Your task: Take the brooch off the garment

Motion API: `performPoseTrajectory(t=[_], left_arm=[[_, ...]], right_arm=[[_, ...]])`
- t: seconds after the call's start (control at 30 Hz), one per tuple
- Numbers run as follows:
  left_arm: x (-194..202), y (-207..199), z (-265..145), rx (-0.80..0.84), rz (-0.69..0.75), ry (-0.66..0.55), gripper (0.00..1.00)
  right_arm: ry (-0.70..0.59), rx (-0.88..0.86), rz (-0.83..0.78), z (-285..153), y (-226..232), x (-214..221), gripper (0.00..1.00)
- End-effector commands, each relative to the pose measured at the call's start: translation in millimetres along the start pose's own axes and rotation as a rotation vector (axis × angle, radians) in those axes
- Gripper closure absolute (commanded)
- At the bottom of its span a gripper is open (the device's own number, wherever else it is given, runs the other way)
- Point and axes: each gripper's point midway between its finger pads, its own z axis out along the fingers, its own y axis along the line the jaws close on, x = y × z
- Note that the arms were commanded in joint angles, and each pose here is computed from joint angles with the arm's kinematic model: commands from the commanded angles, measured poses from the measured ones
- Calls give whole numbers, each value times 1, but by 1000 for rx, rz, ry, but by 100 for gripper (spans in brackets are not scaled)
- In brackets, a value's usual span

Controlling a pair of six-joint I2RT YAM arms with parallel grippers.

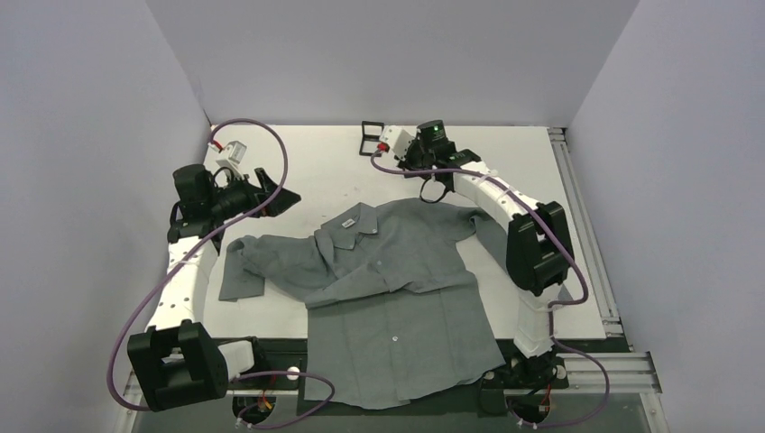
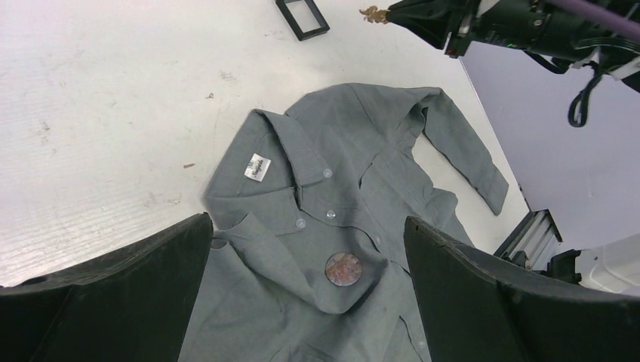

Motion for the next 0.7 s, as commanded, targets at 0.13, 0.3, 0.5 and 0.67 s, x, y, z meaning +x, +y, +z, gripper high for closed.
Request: performPoseTrajectory(t=[0.13, 0.3, 0.5, 0.67], left_arm=[[-19, -12, -5, 46, 56, -55, 4], [-18, -11, -2, 59, 45, -51, 4], [-19, -13, -3, 75, 46, -56, 4], [-19, -12, -2, 77, 41, -55, 4]], right_arm=[[103, 93, -153, 31, -30, 13, 100], [140, 106, -183, 52, -32, 27, 100], [148, 118, -196, 71, -38, 31, 100], [190, 148, -212, 83, -45, 43, 100]])
